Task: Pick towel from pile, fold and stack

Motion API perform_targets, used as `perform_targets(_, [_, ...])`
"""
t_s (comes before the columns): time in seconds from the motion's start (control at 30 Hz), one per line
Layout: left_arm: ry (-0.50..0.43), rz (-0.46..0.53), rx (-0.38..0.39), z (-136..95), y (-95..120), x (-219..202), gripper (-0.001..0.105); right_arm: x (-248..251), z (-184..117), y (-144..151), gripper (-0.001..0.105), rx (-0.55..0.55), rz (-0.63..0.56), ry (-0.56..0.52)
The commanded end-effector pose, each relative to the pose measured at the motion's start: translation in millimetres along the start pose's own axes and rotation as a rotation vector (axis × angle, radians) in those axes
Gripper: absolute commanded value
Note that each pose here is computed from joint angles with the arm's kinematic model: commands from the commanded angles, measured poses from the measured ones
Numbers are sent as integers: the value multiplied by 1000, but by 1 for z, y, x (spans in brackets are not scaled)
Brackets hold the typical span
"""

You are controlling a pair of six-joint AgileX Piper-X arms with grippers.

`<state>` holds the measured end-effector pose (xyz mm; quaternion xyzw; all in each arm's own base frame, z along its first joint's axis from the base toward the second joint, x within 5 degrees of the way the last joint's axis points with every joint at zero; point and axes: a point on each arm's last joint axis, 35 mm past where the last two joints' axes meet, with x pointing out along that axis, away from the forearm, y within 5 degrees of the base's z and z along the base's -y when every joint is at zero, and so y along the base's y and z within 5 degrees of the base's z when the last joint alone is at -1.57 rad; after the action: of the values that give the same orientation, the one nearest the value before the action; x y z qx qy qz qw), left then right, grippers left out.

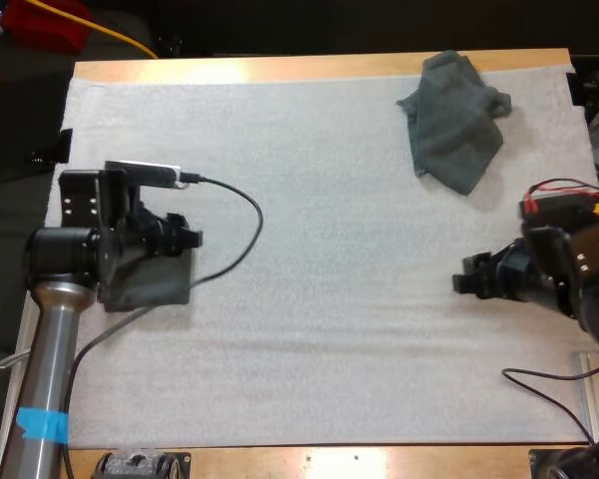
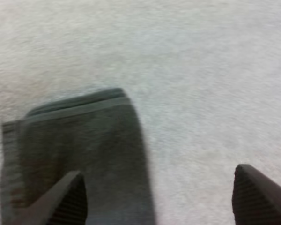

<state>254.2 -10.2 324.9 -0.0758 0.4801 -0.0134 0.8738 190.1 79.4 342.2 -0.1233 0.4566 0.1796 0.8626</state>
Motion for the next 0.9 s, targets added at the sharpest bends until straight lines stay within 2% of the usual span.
perform_targets(0.0, [-17, -19, 4, -1, -6, -8, 63, -1, 1, -7, 58, 6, -22, -6])
perform_targets(0.13, [-34, -53, 52, -6, -19, -18, 63, -2, -1, -24, 58, 41, -70, -2])
perform_targets(0.3, [-57, -76, 79, -12, -26, -33, 63, -3, -5, -43, 58, 87, -120, 6])
perform_targets(0.37, [-72, -79, 80, -15, -26, -41, 63, -4, -7, -50, 58, 77, -137, 11])
perform_targets(0.53, [-128, -90, 86, -23, -24, -63, 63, -5, -9, -53, 58, -40, -164, 28])
perform_targets(0.67, [-182, -101, 89, -30, -23, -82, 63, -11, -11, -53, 58, -42, -208, 30])
perform_targets(0.87, [-263, -116, 98, -44, -20, -111, 63, -33, -17, -49, 58, -43, -239, -42])
